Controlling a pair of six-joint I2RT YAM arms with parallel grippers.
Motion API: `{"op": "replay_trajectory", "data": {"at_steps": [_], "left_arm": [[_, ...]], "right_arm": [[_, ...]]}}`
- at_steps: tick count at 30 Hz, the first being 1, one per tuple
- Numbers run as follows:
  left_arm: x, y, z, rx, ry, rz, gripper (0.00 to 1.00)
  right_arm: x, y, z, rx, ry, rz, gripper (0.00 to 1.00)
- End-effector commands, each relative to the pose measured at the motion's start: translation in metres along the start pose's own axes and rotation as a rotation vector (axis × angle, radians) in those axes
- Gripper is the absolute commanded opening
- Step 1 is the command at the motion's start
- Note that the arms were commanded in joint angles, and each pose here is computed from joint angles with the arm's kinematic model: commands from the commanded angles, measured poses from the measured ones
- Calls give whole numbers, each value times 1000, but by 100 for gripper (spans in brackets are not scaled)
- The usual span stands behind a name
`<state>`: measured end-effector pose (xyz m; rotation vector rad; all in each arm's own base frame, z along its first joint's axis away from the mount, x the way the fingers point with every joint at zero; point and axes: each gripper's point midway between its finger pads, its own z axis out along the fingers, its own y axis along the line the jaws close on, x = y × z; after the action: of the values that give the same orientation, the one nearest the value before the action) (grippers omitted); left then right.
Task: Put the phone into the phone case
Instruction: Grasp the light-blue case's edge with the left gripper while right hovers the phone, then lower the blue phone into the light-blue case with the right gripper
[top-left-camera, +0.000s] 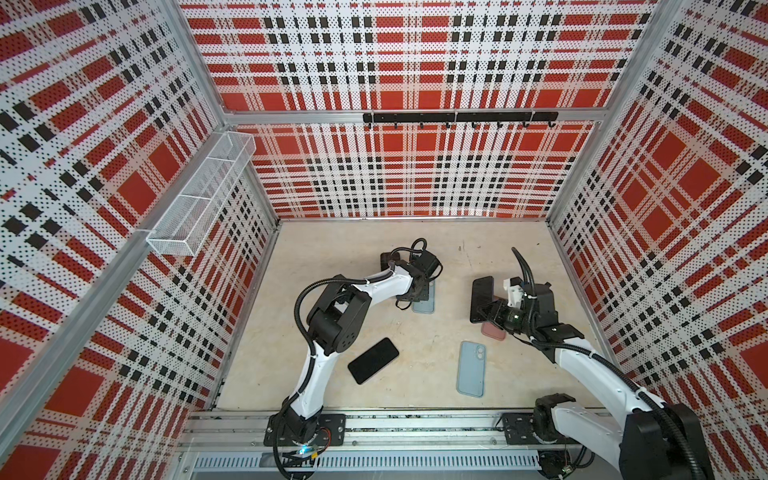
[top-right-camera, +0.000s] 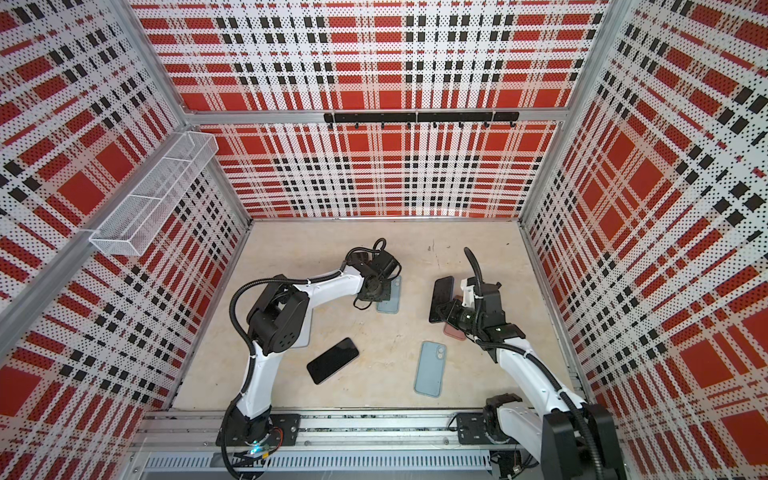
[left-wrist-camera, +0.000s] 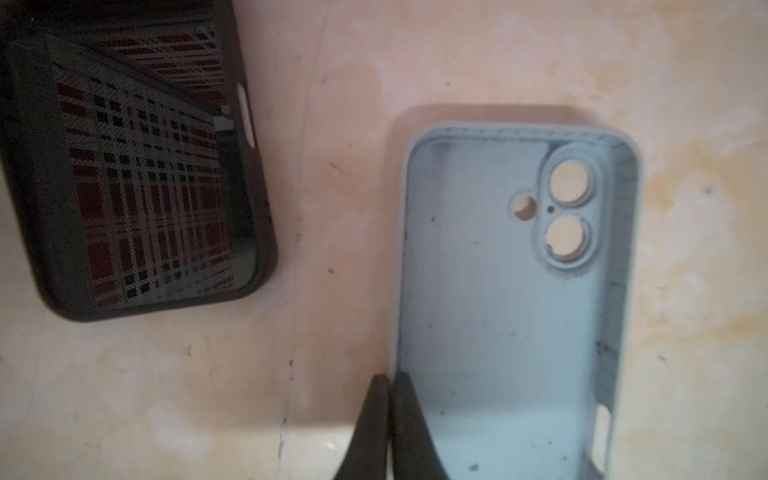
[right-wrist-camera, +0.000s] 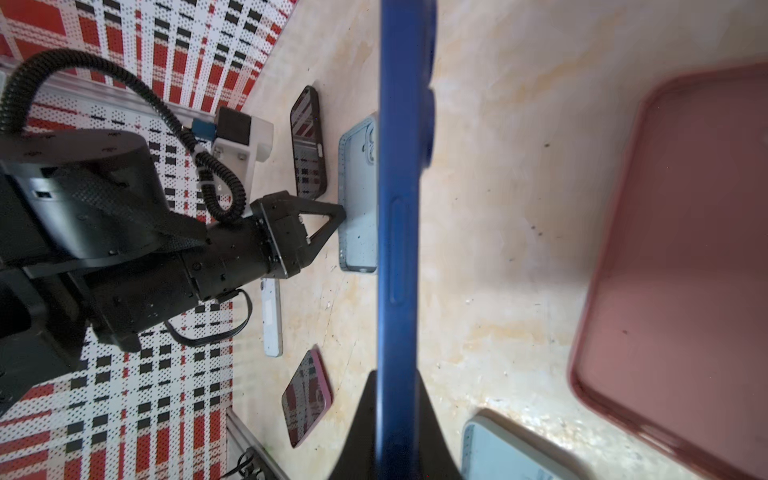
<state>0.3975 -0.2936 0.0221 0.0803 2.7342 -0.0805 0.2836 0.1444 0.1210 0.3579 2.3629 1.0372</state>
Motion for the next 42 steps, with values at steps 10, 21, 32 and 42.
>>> {"op": "replay_trajectory", "data": {"at_steps": [10, 21, 32, 42], "left_arm": [[-30, 11, -55, 261, -86, -215, 52], [-35, 30, -68, 539, -104, -358, 97], [-24, 30, -58, 567, -77, -390, 96], [-18, 25, -53, 561, -61, -397, 95]], "right_arm": [[-14, 73, 51, -153, -2, -103, 0], [-13, 90, 120, -152, 64, -83, 0], [-5, 81, 136, -90, 125, -71, 0], [1, 64, 165, -67, 138, 14, 0]]}}
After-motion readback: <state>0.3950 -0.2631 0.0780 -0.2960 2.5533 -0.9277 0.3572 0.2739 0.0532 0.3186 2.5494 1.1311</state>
